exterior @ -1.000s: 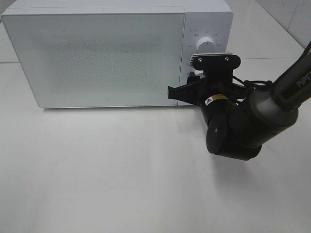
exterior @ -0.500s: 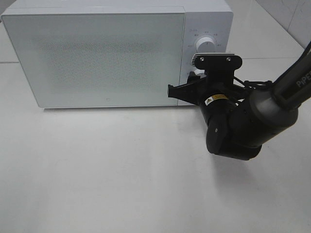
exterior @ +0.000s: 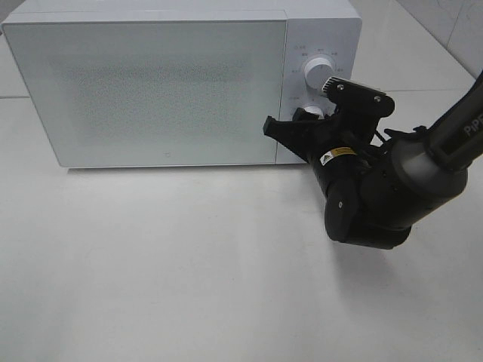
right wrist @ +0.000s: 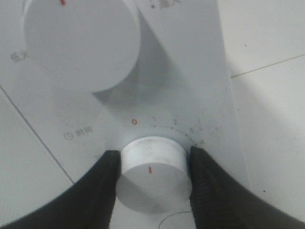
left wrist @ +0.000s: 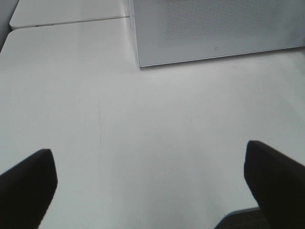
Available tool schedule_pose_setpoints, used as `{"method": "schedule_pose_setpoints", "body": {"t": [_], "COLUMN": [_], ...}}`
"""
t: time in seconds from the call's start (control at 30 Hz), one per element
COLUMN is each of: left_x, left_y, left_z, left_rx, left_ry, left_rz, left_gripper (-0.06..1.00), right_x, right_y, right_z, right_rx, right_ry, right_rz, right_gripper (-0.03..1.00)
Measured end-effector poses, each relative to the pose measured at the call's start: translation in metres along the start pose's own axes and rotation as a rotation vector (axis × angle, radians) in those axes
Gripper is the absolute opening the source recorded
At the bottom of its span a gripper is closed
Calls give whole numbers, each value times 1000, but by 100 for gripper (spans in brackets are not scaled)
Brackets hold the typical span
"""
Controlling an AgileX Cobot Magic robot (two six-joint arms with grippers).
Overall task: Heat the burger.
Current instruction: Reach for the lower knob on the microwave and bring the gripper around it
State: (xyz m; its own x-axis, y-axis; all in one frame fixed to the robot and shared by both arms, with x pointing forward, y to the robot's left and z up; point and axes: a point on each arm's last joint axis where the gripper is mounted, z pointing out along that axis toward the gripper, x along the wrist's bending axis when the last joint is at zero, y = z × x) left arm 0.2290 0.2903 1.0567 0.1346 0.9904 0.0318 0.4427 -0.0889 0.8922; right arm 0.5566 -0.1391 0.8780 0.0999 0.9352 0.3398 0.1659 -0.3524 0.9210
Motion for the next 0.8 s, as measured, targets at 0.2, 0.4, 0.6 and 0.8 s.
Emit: {"method": "schedule_pose_setpoints", "body": {"t": [0.2, 0.4, 0.6, 0.8], "left_x": [0, 0, 0, 0], "left_y": [0, 0, 0, 0], "left_z": [0, 0, 0, 0], "left_rx": [0, 0, 0, 0], "left_ry": [0, 0, 0, 0], "left_rz": [0, 0, 0, 0], "left_gripper": [99, 99, 99, 99], "right_x": [0, 0, -1, -1], "right_y": [0, 0, 0, -1], "right_z": [0, 0, 0, 0], "right_rx": [1, 2, 4, 5], "right_ry": [9, 11, 14, 15], "right_rz": [133, 265, 409, 543], "right_gripper": [43, 43, 43, 43]}}
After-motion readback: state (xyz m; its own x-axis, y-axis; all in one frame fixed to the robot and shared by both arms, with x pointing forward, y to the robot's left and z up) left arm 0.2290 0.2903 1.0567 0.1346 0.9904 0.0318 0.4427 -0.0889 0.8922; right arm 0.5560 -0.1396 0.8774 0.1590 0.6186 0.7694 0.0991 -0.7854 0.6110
